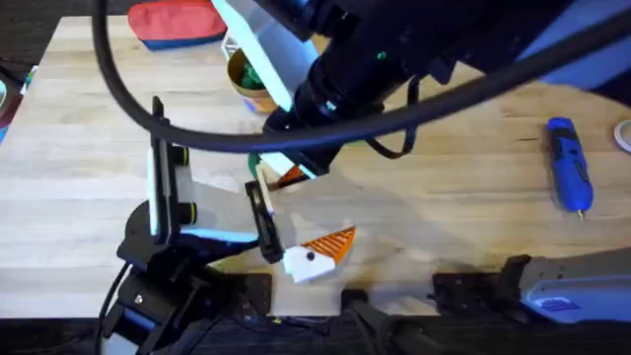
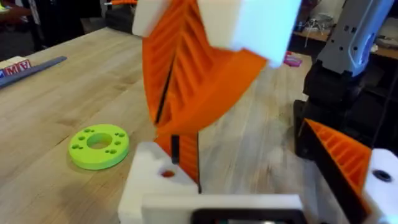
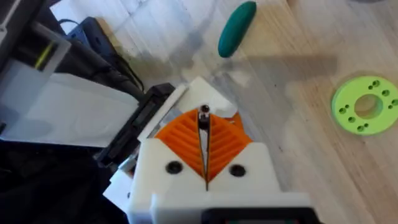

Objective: Pick up the gripper from the table and insert it into the empty holder that is missing its gripper. Then pick up a screw, insert it into the mounting hole, and use the screwdriver to tighten it. Finally, clean up the table by picking up the vegetable and placing it into the bucket.

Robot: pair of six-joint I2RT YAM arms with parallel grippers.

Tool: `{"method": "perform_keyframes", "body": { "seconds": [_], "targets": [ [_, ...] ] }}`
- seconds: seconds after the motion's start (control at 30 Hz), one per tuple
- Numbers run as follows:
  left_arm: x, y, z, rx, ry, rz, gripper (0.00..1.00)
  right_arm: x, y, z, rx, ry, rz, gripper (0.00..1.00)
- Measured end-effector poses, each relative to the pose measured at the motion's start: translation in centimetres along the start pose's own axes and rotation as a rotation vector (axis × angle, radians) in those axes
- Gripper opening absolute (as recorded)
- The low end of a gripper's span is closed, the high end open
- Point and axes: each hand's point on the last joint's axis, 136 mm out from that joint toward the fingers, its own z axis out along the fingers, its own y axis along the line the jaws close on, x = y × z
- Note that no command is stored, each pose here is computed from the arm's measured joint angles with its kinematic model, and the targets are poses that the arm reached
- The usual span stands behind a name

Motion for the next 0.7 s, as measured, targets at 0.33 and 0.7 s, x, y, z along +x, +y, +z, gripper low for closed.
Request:
{"method": "perform_keyframes", "body": {
  "seconds": [0.33,0.7],
  "targets": [
    [0.0,-0.1,0.0,0.004,0.001,-0.002,0.989,-0.2,0.0,0.8,0.000,0.014,-0.001,0.003],
    [0.0,-0.2,0.0,0.013,0.002,-0.002,0.988,-0.4,-0.2,1.3,0.009,0.017,0.000,0.003]
  ]
}}
